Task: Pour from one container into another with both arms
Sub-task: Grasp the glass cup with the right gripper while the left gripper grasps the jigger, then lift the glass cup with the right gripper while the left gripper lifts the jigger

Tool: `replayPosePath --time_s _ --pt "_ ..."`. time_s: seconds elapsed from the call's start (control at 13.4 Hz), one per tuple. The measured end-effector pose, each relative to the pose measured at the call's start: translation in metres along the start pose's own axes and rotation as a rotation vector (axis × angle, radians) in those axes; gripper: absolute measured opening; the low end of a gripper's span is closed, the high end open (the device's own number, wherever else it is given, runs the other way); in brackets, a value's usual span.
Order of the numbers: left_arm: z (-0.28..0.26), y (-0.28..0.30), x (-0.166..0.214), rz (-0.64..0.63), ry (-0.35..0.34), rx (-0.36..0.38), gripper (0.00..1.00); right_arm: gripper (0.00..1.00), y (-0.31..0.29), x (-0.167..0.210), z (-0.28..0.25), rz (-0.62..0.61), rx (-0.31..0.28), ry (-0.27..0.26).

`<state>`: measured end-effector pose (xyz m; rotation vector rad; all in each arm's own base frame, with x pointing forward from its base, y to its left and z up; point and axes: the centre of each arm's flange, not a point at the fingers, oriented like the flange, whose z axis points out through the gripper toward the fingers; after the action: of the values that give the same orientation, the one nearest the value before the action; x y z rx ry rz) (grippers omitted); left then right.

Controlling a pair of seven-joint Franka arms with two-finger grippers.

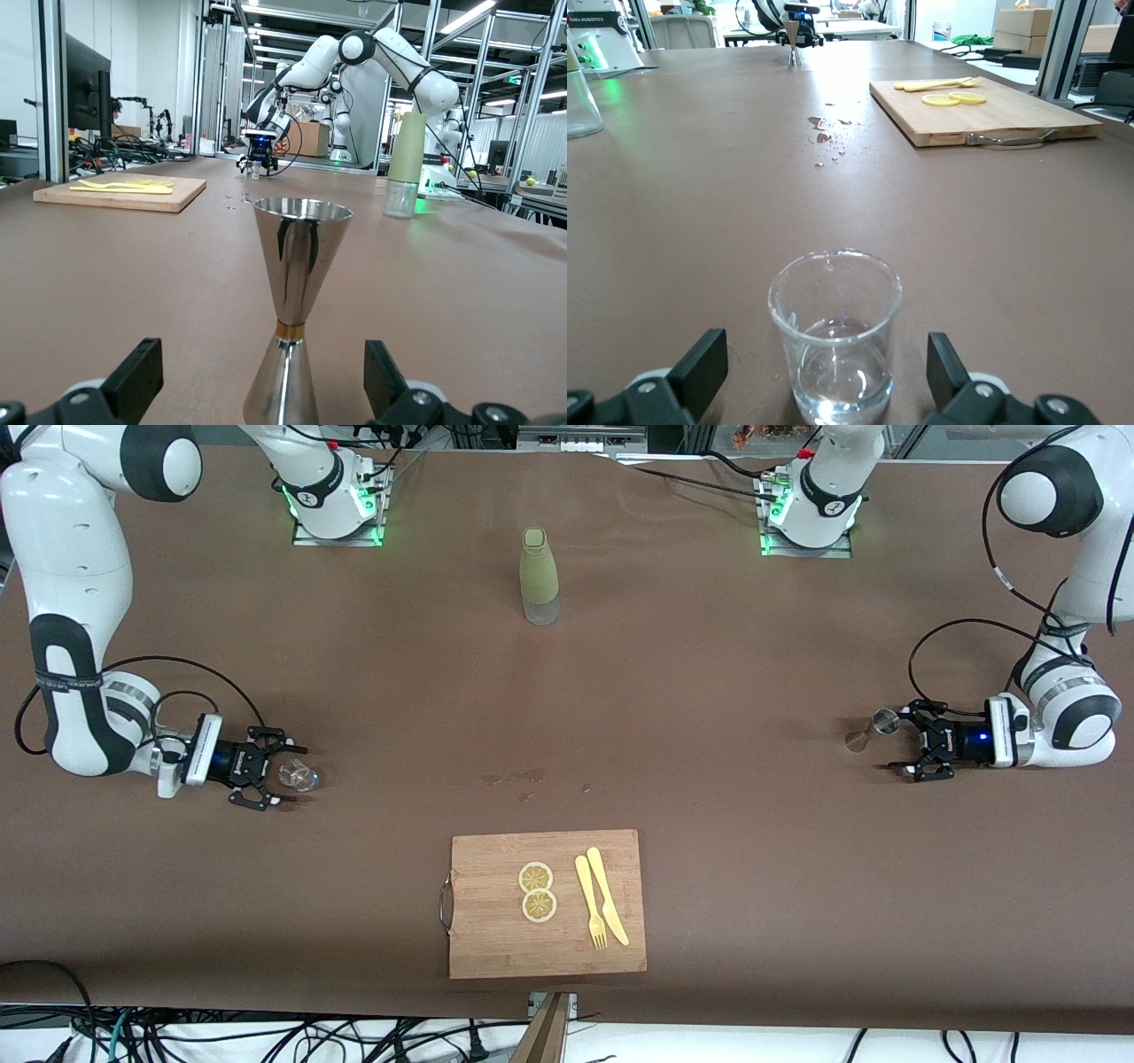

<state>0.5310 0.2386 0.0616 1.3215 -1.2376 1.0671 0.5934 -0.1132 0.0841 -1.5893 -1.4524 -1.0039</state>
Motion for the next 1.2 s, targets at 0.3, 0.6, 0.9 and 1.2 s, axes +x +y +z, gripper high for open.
replayPosePath --time_s 0.3,0.6,0.9,1.2 --pt "0.011 -0.001 -0.001 0.040 0.014 -0.013 1.00 1.00 -0.002 -0.005 0.024 0.000 0.025 0.037" --pt "0.027 -0.005 0.000 0.060 0.024 -0.036 1.00 1.00 0.002 -0.007 0.029 -0.007 0.034 0.051" --pt "0.034 -0.004 -0.002 0.076 0.031 -0.043 1.00 0.70 0.008 -0.002 0.028 -0.016 0.020 0.068" --pt "0.034 -0.004 -0.002 0.083 0.032 -0.043 0.99 0.27 0.010 -0.001 0.028 -0.018 0.011 0.077"
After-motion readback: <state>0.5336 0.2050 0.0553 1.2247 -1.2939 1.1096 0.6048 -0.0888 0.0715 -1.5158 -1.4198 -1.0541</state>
